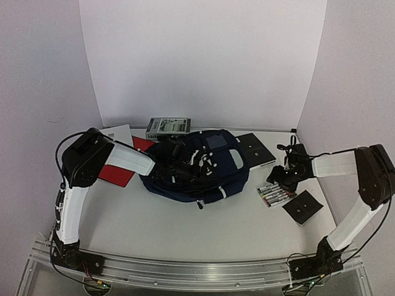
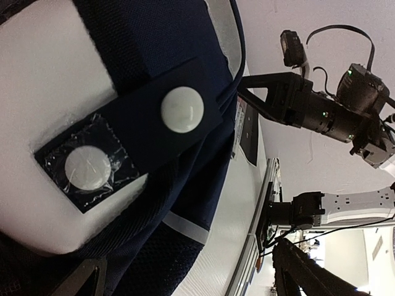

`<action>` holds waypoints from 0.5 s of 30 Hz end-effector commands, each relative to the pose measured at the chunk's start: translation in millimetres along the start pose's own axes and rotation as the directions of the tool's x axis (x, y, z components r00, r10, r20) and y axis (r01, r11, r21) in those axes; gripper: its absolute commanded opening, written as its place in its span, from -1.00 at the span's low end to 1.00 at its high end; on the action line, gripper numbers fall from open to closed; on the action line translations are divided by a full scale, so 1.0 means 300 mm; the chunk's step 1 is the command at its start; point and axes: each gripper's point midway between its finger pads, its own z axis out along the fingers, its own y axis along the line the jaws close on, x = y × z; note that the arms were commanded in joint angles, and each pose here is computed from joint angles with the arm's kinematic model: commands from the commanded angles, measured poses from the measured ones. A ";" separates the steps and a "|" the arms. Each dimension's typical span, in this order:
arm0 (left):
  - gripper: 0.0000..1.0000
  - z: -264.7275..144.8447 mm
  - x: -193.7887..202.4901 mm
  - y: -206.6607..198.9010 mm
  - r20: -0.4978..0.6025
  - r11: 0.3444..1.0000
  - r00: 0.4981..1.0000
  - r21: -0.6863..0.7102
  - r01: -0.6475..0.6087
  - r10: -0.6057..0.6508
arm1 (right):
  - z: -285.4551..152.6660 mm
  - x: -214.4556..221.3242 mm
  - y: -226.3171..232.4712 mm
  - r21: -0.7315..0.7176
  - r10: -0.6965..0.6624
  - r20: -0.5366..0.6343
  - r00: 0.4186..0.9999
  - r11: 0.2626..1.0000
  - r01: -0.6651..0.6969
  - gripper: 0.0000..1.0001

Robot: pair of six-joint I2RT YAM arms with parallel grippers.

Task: Pack the student bag
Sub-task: Move the stationery to the center of the board.

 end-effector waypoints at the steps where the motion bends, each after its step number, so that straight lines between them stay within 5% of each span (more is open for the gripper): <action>1: 0.86 0.027 -0.099 0.063 0.076 0.997 0.997 -0.075 -0.029 0.035 | -0.018 0.345 -0.037 0.069 0.038 -0.298 0.954 0.997 -0.018 0.35; 9: 0.86 -0.017 -0.154 -0.056 0.130 0.995 0.987 -0.025 -0.097 0.100 | -0.041 0.574 0.278 -0.119 -0.099 -0.387 0.917 0.991 0.057 0.34; 15: 0.86 -0.170 -0.033 -0.069 0.153 0.991 0.983 -0.107 -0.084 0.100 | -0.104 0.691 0.555 -0.253 -0.226 -0.370 0.901 0.958 0.136 0.31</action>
